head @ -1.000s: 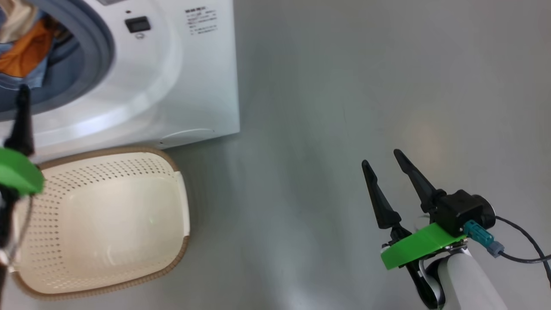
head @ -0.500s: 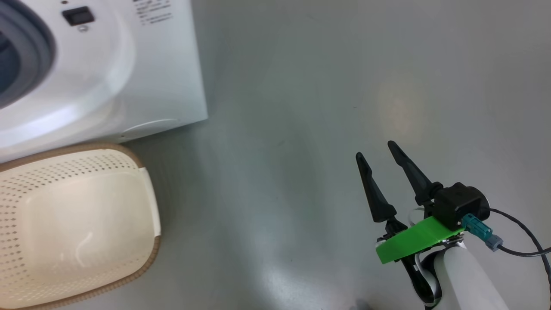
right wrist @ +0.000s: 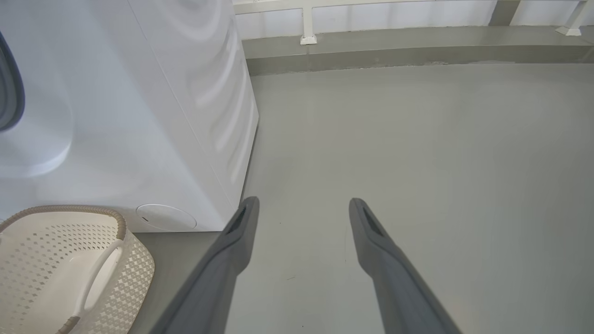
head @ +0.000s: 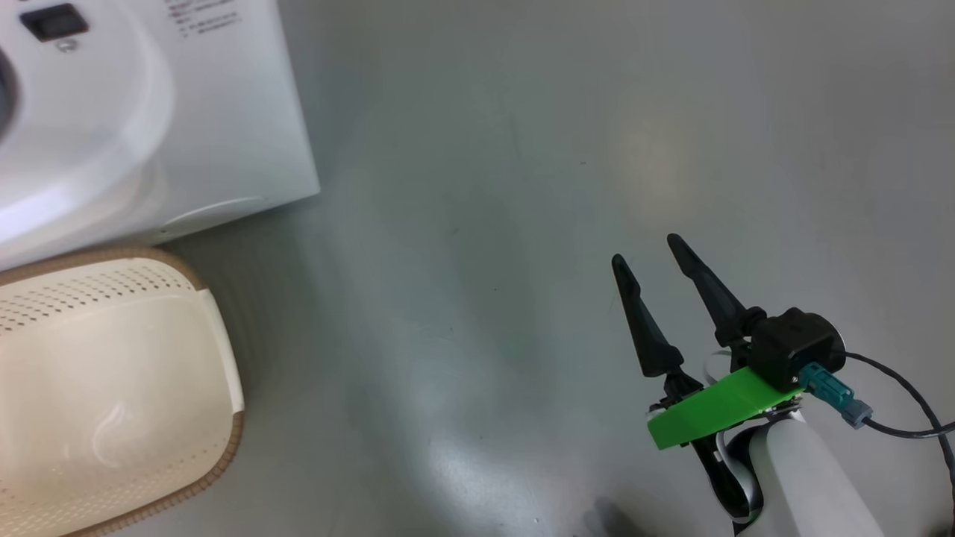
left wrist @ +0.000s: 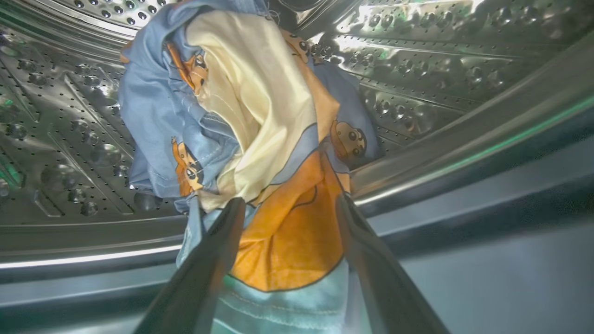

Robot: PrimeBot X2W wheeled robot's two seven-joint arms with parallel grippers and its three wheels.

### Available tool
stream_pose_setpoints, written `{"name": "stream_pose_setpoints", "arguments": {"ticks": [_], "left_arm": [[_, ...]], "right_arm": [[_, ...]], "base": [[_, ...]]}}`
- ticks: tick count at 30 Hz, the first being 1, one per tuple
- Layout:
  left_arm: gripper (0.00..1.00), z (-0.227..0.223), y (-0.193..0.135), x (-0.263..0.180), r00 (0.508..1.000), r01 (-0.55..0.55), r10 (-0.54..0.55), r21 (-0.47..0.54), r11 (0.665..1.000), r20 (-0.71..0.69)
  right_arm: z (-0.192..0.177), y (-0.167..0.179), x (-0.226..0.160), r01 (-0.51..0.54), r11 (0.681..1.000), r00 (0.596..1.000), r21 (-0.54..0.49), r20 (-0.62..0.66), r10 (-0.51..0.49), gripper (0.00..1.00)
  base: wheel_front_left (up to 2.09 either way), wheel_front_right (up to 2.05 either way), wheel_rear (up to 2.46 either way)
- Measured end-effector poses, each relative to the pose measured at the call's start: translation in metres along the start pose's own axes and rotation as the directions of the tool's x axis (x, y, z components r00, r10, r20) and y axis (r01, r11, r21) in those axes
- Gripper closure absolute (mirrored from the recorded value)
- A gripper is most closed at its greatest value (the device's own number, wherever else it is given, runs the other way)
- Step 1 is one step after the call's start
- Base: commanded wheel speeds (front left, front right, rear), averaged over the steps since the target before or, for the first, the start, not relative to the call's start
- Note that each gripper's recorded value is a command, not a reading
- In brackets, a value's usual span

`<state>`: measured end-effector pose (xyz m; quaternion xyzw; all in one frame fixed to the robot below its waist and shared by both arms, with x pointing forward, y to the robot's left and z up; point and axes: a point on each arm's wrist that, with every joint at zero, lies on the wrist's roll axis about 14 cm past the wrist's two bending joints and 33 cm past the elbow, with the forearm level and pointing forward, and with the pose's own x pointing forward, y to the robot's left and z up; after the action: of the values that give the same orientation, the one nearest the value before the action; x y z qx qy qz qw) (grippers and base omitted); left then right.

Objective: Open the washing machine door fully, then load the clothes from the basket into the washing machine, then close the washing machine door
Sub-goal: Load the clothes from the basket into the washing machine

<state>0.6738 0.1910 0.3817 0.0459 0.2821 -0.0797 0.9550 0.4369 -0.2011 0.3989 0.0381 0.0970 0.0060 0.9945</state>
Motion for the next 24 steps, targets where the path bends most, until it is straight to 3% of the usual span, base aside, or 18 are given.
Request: {"name": "stream_pose_setpoints", "arguments": {"ticks": [24], "left_arm": [[0.0, -0.028, 0.02, 0.037, 0.989, -0.061, 0.065, 0.035, 0.997, -0.133]], "right_arm": [[-0.01, -0.005, 0.014, 0.003, 1.0, 1.0, -0.012, -0.018, -0.003, 0.0]], "base": [[0.0, 0.0, 0.0]]}}
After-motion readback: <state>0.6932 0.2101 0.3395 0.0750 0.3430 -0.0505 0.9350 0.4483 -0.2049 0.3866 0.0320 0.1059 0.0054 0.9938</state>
